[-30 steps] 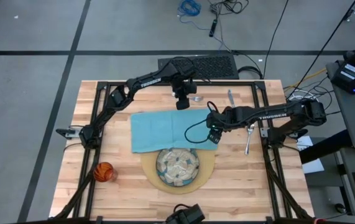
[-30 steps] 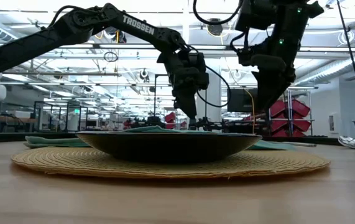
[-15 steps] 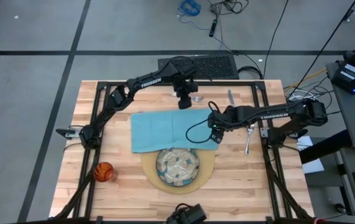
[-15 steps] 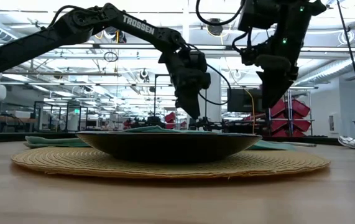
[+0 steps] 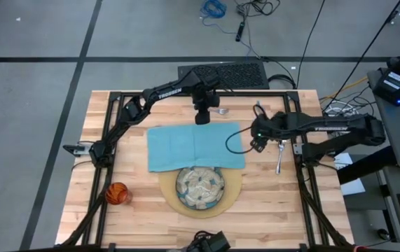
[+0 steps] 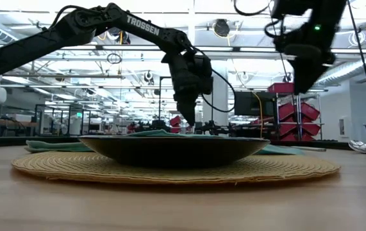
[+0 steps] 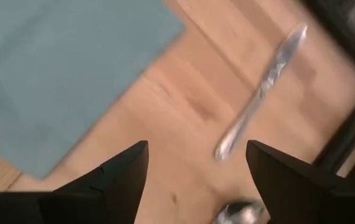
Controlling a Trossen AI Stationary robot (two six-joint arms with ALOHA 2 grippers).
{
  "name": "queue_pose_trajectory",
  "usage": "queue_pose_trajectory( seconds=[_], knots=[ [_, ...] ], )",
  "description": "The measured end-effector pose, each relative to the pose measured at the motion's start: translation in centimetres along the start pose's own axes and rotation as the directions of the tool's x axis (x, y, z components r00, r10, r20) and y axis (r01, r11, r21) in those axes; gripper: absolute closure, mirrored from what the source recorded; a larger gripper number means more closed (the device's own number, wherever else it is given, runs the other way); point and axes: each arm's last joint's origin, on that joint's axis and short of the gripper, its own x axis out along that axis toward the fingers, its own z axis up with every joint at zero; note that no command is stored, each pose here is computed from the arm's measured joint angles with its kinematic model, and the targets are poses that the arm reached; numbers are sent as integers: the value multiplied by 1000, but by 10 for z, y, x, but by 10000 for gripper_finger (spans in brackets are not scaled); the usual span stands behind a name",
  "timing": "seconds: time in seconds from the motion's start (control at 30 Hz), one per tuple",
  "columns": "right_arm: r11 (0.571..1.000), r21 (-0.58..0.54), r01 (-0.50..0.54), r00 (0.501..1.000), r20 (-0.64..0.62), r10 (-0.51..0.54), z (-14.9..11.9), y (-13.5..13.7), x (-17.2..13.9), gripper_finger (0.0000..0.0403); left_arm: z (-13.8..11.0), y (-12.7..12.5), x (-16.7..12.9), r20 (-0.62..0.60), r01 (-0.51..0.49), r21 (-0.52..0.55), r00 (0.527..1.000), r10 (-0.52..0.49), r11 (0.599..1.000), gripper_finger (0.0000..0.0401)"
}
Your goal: Set table place
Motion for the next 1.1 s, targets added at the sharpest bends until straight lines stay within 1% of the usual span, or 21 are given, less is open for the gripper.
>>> queue_pose_trajectory(
  seconds=[0.07, 0.1, 0.2, 0.27, 0.37, 0.47, 0.57, 0.63, 0.73, 0.8, 0.87, 0.93, 1.0, 1.1],
  knots=[
    [998, 38, -43, 999, -30, 44, -12, -1, 7, 140, 2, 0, 0, 16, -8, 21, 1000, 8, 1000, 287],
    [997, 46, -64, 998, -26, 65, -17, 0, 12, 140, 4, 1, -1, 36, -18, 29, 999, 17, 999, 287],
    [991, 52, -125, 992, -17, 126, -35, 5, 33, 140, 13, 4, -2, 119, -67, 56, 991, 60, 996, 287],
    [984, 56, -169, 985, -12, 170, -44, 9, 48, 140, 19, 6, -2, 175, -96, 53, 981, 86, 994, 288],
    [977, 64, -203, 979, 8, 203, -54, 11, 65, 140, 24, 3, -2, 204, -111, 57, 974, 98, 992, 297],
    [973, 66, -220, 975, 29, 219, -59, 12, 74, 140, 30, -2, 0, 236, -105, 42, 967, 93, 994, 317],
    [972, 72, -225, 974, 30, 223, -59, 11, 75, 140, 34, -11, 2, 263, -21, 29, 965, 12, 999, 336],
    [969, 72, -237, 972, 27, 235, -59, 12, 75, 140, 35, -18, 7, 250, 48, 7, 967, -48, 999, 342],
    [965, 67, -255, 967, 36, 253, -57, 13, 75, 140, 31, -23, 14, 191, 86, -26, 978, -79, 996, 345],
    [961, 66, -270, 963, 32, 268, -57, 13, 75, 140, 27, -18, 20, 160, 98, -59, 983, -88, 993, 345],
    [958, 60, -281, 959, 38, 280, -57, 14, 74, 140, 18, -11, 30, 89, 112, -127, 991, -102, 986, 345],
    [955, 54, -291, 956, 47, 289, -56, 15, 74, 140, 12, -6, 34, 31, 60, -175, 998, -56, 983, 345],
    [953, 52, -297, 954, 54, 294, -55, 16, 74, 140, 7, -7, 32, -29, 34, -196, 999, -41, 980, 345],
    [951, 37, -307, 950, 67, 304, -54, 17, 73, 140, 7, -16, 31, -98, -62, -151, 994, 48, 987, 345]
  ],
)
